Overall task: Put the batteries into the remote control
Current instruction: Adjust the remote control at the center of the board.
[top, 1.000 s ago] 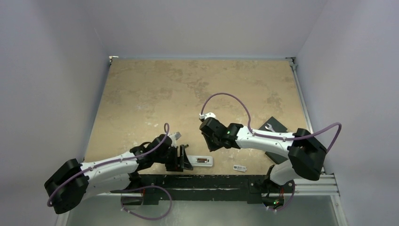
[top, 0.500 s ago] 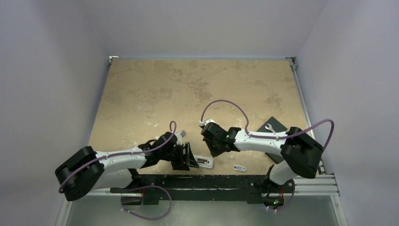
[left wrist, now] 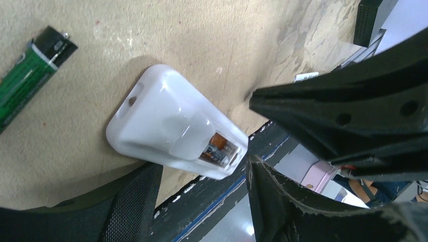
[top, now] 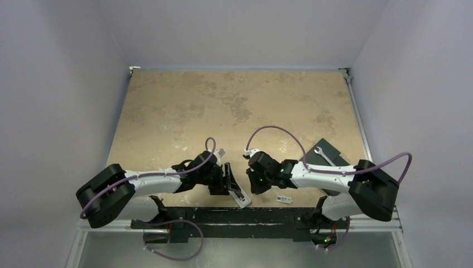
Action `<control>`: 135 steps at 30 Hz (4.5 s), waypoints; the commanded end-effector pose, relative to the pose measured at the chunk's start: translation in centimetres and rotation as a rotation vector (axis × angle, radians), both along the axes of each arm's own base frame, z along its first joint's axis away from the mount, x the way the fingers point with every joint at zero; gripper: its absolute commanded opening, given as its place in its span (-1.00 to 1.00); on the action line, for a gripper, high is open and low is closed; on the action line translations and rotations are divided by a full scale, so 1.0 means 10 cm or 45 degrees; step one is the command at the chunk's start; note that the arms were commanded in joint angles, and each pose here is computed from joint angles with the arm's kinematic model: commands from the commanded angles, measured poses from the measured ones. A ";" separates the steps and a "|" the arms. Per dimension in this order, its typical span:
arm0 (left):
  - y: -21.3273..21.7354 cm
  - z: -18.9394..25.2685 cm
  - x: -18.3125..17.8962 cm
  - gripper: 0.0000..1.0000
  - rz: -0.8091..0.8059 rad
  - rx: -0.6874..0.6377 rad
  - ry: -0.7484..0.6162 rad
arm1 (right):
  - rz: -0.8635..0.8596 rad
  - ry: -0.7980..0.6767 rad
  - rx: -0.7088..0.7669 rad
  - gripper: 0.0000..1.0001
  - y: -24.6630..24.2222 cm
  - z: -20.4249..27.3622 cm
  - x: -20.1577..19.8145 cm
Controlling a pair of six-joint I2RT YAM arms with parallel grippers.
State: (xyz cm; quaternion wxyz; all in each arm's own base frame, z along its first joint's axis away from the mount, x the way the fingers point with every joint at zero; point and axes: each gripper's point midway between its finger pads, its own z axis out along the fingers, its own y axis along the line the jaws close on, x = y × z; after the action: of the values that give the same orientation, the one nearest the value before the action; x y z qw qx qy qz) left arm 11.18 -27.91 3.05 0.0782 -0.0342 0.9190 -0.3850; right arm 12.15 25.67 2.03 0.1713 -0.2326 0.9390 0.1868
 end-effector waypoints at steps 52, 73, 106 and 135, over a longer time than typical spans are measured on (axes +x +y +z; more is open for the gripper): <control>-0.12 0.10 0.06 0.11 -0.165 0.610 -0.230 | -0.192 -0.064 0.251 -0.54 -0.19 0.43 -0.20; -0.26 -0.10 0.03 0.06 -0.207 0.674 -0.232 | -0.205 -0.059 0.243 -0.54 -0.23 0.40 -0.22; -0.21 -0.16 0.12 -0.32 -0.318 0.787 -0.333 | -0.213 -0.087 0.237 -0.25 -0.25 0.53 -0.18; 0.21 0.51 0.21 0.14 -0.204 0.811 -0.494 | -0.141 -0.061 0.227 -0.50 -0.11 0.47 -0.19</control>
State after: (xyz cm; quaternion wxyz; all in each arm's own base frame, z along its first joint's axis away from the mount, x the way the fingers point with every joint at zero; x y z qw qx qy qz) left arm 13.20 -27.81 7.52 0.2075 0.1603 0.9603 -0.0956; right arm 10.32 23.19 6.34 0.2233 -0.1581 0.9346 0.2274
